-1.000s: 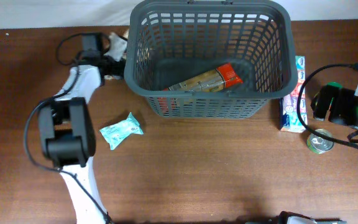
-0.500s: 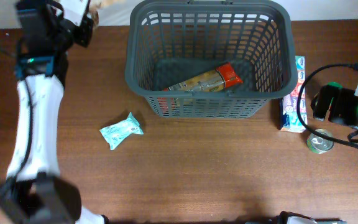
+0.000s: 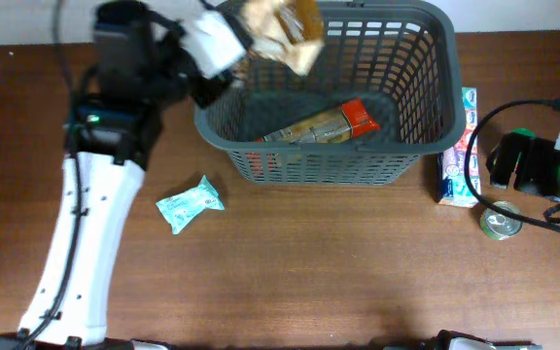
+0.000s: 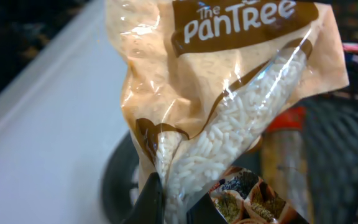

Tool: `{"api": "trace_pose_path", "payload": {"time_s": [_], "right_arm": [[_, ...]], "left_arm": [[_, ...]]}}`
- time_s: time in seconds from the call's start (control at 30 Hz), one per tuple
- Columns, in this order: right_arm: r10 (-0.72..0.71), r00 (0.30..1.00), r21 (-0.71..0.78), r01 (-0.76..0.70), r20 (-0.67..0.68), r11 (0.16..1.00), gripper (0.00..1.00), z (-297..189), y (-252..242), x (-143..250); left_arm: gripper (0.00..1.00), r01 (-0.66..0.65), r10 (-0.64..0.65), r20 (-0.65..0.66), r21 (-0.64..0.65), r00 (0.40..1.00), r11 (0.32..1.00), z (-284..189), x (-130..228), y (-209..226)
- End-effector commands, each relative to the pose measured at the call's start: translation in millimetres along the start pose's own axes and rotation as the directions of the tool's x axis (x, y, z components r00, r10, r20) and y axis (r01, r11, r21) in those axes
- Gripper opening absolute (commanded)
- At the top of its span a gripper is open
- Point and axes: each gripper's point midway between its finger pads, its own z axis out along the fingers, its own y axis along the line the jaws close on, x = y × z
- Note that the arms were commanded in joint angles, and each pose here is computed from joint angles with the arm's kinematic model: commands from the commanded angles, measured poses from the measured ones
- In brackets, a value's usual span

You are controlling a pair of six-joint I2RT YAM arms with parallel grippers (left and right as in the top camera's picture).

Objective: Pack container
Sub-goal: 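Lift the rice bag over the basket and release it inside, then withdraw the left gripper and move it above the mint-green wipes packet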

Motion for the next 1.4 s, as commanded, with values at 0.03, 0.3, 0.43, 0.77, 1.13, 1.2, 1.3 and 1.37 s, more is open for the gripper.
{"api": "trace_pose_path", "payload": {"time_s": [0.03, 0.3, 0.43, 0.77, 1.13, 1.2, 1.3, 1.37], "right_arm": [[-0.008, 1.0, -0.012, 0.008, 0.0, 1.0, 0.99, 0, 2, -1], [-0.008, 1.0, -0.012, 0.008, 0.0, 1.0, 0.99, 0, 2, -1], [-0.008, 1.0, -0.012, 0.008, 0.0, 1.0, 0.99, 0, 2, -1], [-0.008, 1.0, -0.012, 0.008, 0.0, 1.0, 0.99, 0, 2, -1], [-0.008, 1.0, -0.012, 0.008, 0.0, 1.0, 0.99, 0, 2, -1], [-0.008, 1.0, -0.012, 0.008, 0.0, 1.0, 0.99, 0, 2, -1], [-0.008, 1.0, -0.012, 0.008, 0.0, 1.0, 0.99, 0, 2, -1], [-0.008, 1.0, -0.012, 0.008, 0.0, 1.0, 0.99, 0, 2, -1]], "left_arm": [[0.01, -0.129, 0.13, -0.023, 0.029, 0.991, 0.991, 20, 5, -9], [0.01, -0.172, 0.181, -0.076, 0.104, 0.981, 0.98, 68, 24, -30], [0.01, -0.189, 0.202, -0.176, 0.085, 0.963, 0.978, 92, 38, -37], [0.02, -0.09, 0.108, -0.23, 0.089, 0.967, 0.992, 110, 52, -42], [0.99, 0.01, -0.018, -0.121, -0.067, 0.992, 0.998, 59, -24, 3], [0.99, 0.022, -0.032, -0.109, -0.095, 0.994, 0.995, 27, -39, 13], [0.99, 0.093, -0.111, -0.114, -0.153, 0.987, 0.984, -17, -39, 28], [0.99, 0.16, -0.184, -0.133, -0.172, 0.974, 0.972, -44, -27, 35]]}}
